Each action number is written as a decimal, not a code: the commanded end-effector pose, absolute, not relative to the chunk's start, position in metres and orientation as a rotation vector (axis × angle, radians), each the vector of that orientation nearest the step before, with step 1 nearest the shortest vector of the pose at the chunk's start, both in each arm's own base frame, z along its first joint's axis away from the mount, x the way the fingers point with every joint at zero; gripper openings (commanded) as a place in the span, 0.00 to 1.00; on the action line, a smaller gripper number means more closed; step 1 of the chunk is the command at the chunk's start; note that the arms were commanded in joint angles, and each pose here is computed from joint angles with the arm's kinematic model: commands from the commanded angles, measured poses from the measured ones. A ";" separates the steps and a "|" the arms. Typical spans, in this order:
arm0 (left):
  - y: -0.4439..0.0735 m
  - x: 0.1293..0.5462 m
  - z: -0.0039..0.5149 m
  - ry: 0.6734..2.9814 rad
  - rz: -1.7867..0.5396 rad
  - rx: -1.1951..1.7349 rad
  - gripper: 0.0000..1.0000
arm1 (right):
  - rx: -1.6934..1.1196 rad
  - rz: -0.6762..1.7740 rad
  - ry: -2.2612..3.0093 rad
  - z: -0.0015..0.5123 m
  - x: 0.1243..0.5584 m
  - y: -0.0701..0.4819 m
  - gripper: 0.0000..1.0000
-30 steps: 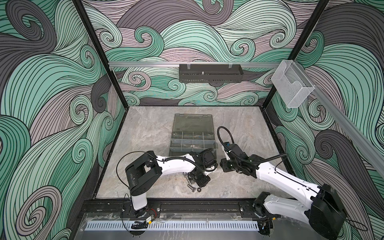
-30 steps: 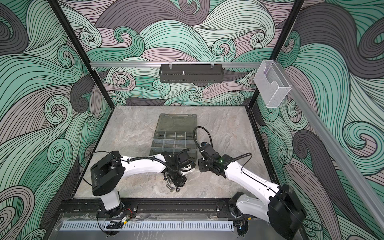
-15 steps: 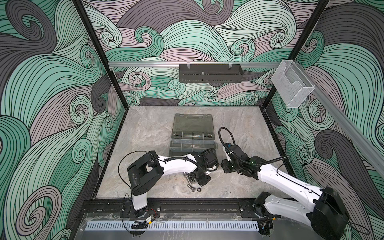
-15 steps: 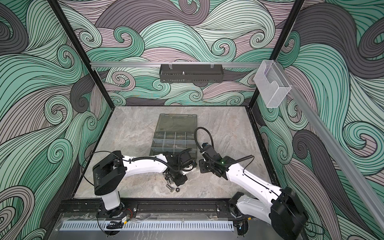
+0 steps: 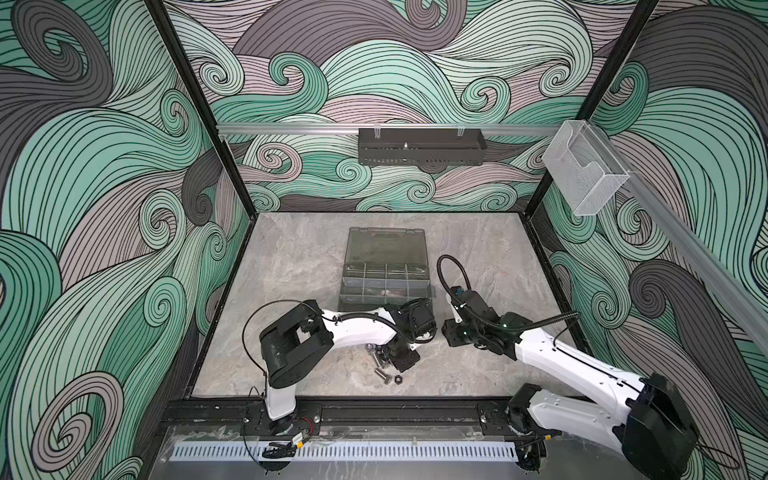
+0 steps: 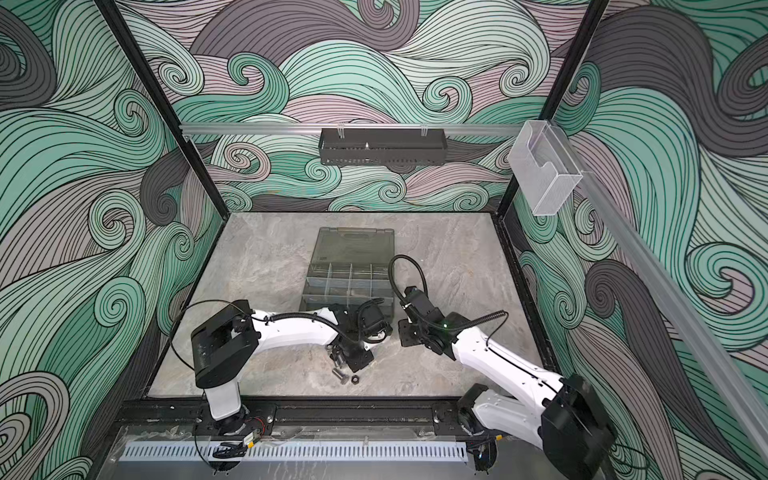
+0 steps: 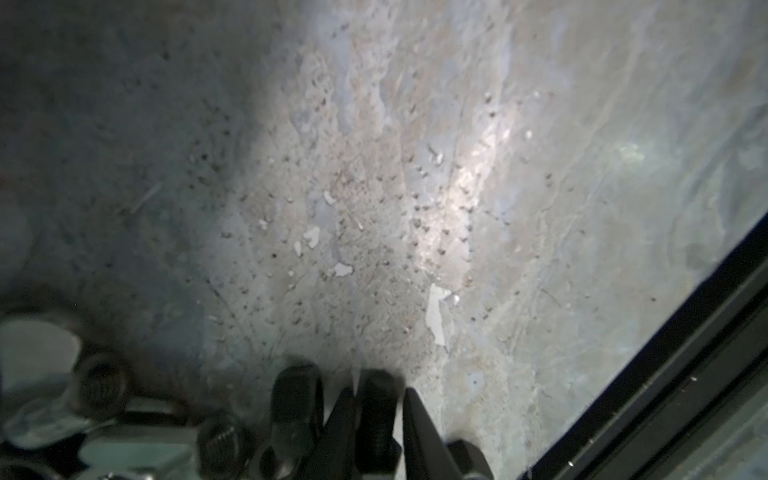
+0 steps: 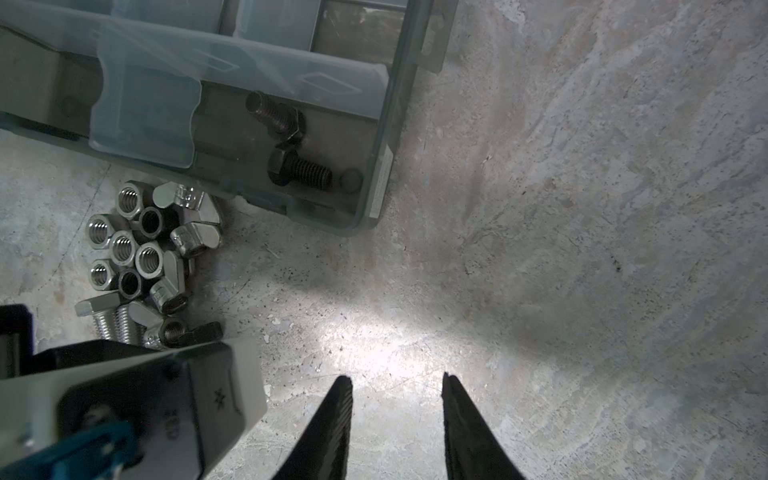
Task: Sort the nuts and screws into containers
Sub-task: 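Close the left gripper on the black bolt at the pile edge, then carry the black bolt with the left gripper into the nearest compartment and release, then reach the right gripper to a black nut while the left gripper rises beside the box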
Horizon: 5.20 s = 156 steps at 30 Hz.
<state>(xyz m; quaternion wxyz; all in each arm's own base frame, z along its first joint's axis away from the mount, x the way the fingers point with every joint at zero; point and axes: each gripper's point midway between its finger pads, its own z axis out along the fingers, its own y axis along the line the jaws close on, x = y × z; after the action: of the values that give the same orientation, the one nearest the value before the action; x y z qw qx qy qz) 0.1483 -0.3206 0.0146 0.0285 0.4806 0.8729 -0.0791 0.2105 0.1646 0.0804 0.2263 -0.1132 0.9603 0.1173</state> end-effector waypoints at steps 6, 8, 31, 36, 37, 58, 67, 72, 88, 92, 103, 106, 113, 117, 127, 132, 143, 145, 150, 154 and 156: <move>-0.317 0.148 0.006 2.715 -0.188 1.508 0.16 | -0.283 0.294 2.641 0.080 0.211 0.157 0.38; -0.316 0.149 0.005 2.715 -0.171 1.507 0.12 | -0.282 0.293 2.638 0.081 0.211 0.157 0.38; -0.335 0.288 0.117 2.532 -0.288 1.087 0.04 | -0.246 0.297 2.588 0.097 0.208 0.145 0.38; -0.336 0.308 0.107 2.572 -0.305 1.043 0.04 | -0.226 0.305 2.585 0.098 0.205 0.142 0.38; -0.336 0.308 0.105 2.578 -0.304 1.044 0.04 | -0.221 0.308 2.584 0.098 0.204 0.141 0.38; -0.321 0.306 0.102 2.594 -0.328 0.982 0.29 | -0.197 0.304 2.600 0.092 0.198 0.136 0.39; -0.307 0.301 0.124 2.555 -0.387 0.929 0.30 | -0.197 0.302 2.612 0.091 0.199 0.137 0.39; -0.292 0.293 0.133 2.541 -0.402 0.888 0.30 | -0.195 0.304 2.611 0.091 0.198 0.137 0.39; -0.221 0.278 0.161 2.485 -0.424 0.748 0.30 | -0.216 0.358 2.656 0.083 0.202 0.154 0.38; -0.209 0.273 0.161 2.478 -0.441 0.715 0.30 | -0.229 0.358 2.665 0.082 0.203 0.158 0.38; -0.189 0.267 0.157 2.467 -0.426 0.667 0.31 | -0.270 0.378 2.671 0.079 0.202 0.171 0.37; -0.187 0.266 0.156 2.466 -0.422 0.661 0.32 | -0.285 0.389 2.665 0.079 0.203 0.180 0.37; -0.187 0.269 0.156 2.456 -0.428 0.648 0.33 | -0.355 0.395 2.665 0.076 0.203 0.207 0.37; -0.186 0.272 0.157 2.463 -0.425 0.641 0.33 | -0.401 0.406 2.671 0.071 0.203 0.226 0.37; -0.181 0.277 0.162 2.449 -0.431 0.600 0.33 | -0.543 0.450 2.700 0.058 0.194 0.276 0.37; -0.178 0.280 0.161 2.454 -0.431 0.579 0.33 | -0.576 0.484 2.706 0.051 0.191 0.295 0.37; -0.162 0.293 0.157 2.492 -0.445 0.447 0.33 | -0.651 0.476 2.749 0.042 0.181 0.308 0.38; -0.159 0.295 0.158 2.495 -0.451 0.423 0.33 | -0.659 0.475 2.755 0.040 0.179 0.308 0.38; -0.157 0.297 0.159 2.493 -0.462 0.405 0.33 | -0.674 0.469 2.779 0.033 0.172 0.309 0.38; -0.155 0.298 0.159 2.491 -0.464 0.394 0.33 | -0.688 0.440 2.800 0.028 0.168 0.307 0.38; -0.154 0.299 0.159 2.493 -0.464 0.390 0.33 | -0.688 0.414 2.811 0.025 0.167 0.305 0.37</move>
<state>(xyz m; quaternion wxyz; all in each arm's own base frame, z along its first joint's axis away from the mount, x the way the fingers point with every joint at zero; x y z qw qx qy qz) 0.2936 -0.1530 0.1537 0.2796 0.1525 0.9337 -0.1638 0.1706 0.3070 0.0280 0.1216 -0.2380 0.9513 0.1534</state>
